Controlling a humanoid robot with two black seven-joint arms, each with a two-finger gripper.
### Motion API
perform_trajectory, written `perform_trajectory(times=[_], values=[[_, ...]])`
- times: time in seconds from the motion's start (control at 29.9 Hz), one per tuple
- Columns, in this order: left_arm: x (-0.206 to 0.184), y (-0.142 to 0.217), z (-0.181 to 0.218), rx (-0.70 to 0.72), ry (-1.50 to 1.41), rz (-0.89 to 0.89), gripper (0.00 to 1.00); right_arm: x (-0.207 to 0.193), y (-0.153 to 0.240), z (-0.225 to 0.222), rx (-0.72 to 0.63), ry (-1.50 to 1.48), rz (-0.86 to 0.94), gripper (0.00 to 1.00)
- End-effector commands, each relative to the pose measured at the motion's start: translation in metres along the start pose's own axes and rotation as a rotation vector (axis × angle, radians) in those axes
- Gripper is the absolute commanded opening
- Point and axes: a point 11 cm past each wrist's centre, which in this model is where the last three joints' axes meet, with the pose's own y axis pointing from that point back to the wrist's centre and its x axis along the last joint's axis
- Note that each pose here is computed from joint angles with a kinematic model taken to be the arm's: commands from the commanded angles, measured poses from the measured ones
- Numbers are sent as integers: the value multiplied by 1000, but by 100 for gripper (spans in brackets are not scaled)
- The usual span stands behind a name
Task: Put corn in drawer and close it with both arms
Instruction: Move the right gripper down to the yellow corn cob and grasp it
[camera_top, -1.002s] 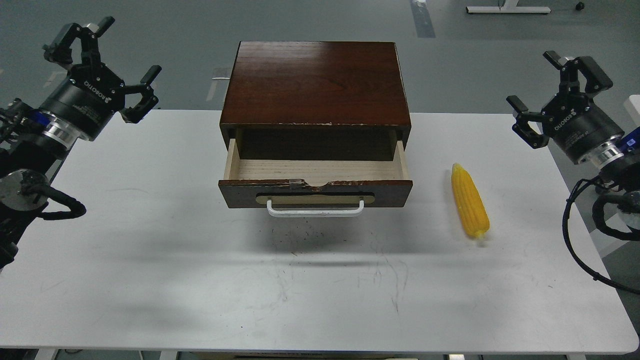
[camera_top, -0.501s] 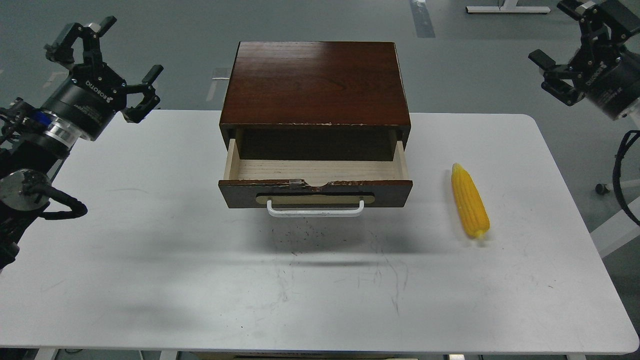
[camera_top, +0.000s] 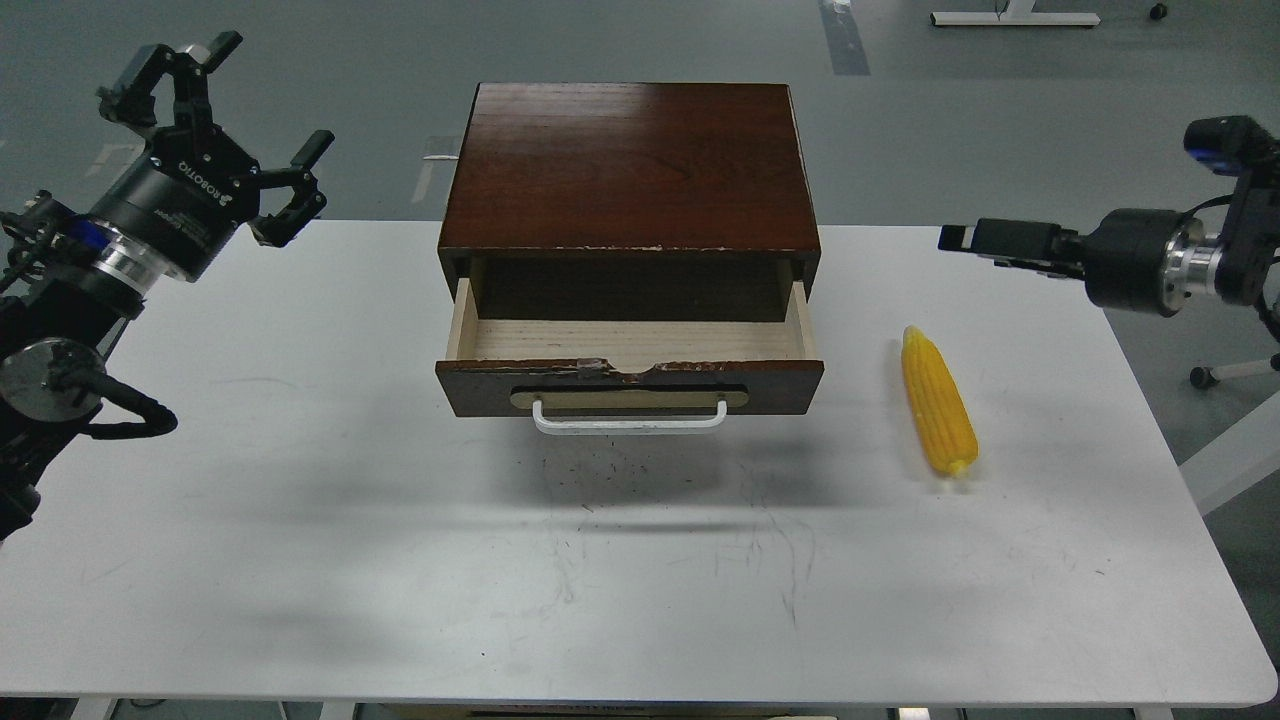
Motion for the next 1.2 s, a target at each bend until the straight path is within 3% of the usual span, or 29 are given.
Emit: perform_trajectory(times=[0.0,0.37,0.8,0.97,1.17], values=[[0,0,0,1,-1,-1,100,-23,-10,19,-72,49,-66,100],[-1,0,0,3,-4,-4,100,-66,-38,34,-106,93,-111,100],[-2,-1,-2,10,-14,-11,100,-90,-54,42,-128,76,-152,99],[-2,0,-2,10,-15,-10,100,-95,-55,43,-127,69,-161,96],[-2,0,-2,10,-15,-10,100,-108,-56,46,-132,56,-182,85]])
